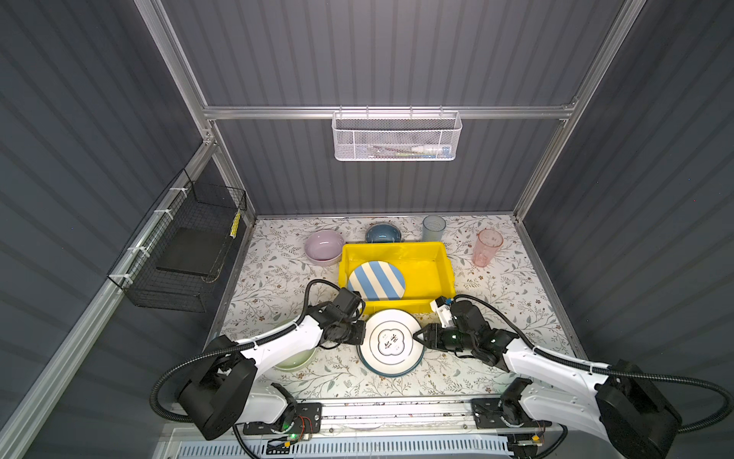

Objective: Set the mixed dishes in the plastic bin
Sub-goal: 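Lift the white printed plate off the stack with the right gripper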

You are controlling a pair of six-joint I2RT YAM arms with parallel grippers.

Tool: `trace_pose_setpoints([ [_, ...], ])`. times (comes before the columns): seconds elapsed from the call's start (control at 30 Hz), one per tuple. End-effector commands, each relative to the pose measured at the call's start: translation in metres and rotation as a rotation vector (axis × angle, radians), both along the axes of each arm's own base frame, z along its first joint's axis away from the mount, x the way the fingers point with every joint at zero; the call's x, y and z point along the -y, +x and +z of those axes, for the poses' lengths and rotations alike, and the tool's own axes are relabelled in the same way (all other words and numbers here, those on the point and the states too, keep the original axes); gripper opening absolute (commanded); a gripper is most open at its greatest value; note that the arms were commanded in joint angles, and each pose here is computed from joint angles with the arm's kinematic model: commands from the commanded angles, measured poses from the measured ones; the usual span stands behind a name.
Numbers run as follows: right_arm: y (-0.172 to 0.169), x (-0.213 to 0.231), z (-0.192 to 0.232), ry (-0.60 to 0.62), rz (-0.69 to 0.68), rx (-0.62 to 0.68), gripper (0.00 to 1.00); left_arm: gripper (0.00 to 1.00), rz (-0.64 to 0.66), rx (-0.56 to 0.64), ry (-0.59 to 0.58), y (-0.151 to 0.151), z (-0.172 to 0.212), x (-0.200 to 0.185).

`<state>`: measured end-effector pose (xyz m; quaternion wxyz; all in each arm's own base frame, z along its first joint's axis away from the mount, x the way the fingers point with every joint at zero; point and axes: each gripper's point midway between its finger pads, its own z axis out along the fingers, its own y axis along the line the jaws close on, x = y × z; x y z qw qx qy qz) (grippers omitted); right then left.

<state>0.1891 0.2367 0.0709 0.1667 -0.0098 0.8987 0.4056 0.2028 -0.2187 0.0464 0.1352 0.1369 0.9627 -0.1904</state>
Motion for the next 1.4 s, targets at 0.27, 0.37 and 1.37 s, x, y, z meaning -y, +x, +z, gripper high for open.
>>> trace_pose_setpoints([
  [0.27, 0.008, -0.011, -0.001, 0.013, -0.001, -0.007, 0.28, 0.14, -0.03, -0.051, -0.013, -0.014, -0.002, 0.007],
  [0.37, 0.008, -0.011, -0.002, 0.007, -0.003, -0.016, 0.25, 0.14, -0.028, -0.043, -0.017, -0.013, 0.002, 0.007],
  [1.37, 0.0, 0.005, 0.021, -0.05, 0.001, 0.029, 0.06, 0.51, 0.019, 0.121, 0.069, 0.008, 0.069, -0.015],
])
